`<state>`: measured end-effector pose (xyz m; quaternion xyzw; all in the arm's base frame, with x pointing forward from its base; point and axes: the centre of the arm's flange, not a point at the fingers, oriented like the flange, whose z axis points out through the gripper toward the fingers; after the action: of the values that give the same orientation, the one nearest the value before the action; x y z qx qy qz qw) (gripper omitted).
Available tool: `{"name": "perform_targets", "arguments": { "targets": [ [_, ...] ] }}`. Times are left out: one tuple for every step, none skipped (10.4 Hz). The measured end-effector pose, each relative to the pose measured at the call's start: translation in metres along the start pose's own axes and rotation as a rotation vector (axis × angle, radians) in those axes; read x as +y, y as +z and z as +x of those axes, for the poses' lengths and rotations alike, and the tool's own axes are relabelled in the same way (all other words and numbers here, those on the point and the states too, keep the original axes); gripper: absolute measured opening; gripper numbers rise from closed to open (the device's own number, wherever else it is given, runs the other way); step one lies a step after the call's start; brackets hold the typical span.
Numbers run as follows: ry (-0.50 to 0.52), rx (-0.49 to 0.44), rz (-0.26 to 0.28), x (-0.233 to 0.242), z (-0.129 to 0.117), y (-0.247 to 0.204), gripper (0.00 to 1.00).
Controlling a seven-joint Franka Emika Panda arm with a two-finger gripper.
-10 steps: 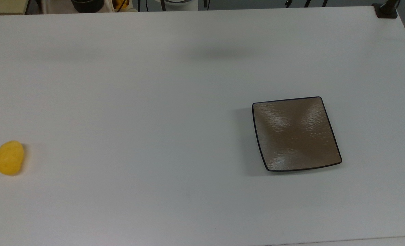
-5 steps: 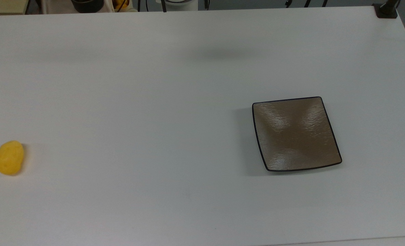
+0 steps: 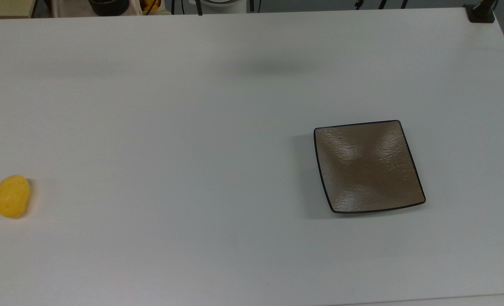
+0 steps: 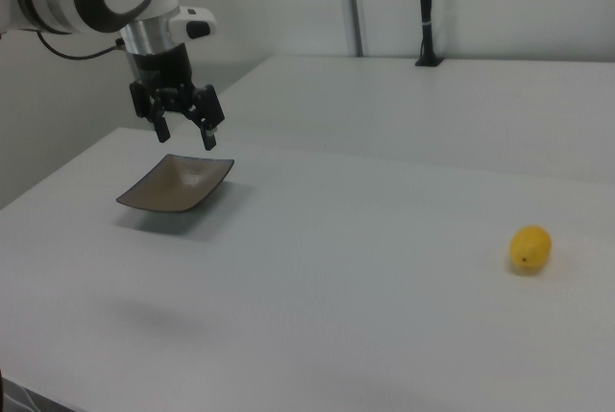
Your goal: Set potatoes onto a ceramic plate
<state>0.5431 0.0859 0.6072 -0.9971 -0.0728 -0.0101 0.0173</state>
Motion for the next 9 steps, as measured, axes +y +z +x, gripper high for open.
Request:
{"name": "perform_targets", "arguments": {
  "targets": [
    [0.000, 0.002, 0.000, -0.0001, -0.0001, -0.0008, 1.00],
    [0.000, 0.004, 0.000, -0.0001, -0.0005, -0.0021, 1.00],
    [0.000, 0.006, 0.000, -0.0001, -0.0008, -0.0033, 1.00],
    [0.000, 0.008, 0.000, -0.0002, -0.0010, -0.0041, 1.00],
    [0.000, 0.009, 0.000, -0.0001, -0.0011, -0.0047, 1.00],
    [0.000, 0.010, 0.000, 0.0002, -0.0011, -0.0050, 1.00],
    [0.000, 0.010, 0.000, 0.0003, -0.0010, -0.0051, 1.00],
    [0.001, 0.011, 0.000, 0.0005, -0.0009, -0.0051, 1.00],
    [-0.001, 0.012, -0.001, 0.0009, -0.0008, -0.0051, 1.00]
  ]
}}
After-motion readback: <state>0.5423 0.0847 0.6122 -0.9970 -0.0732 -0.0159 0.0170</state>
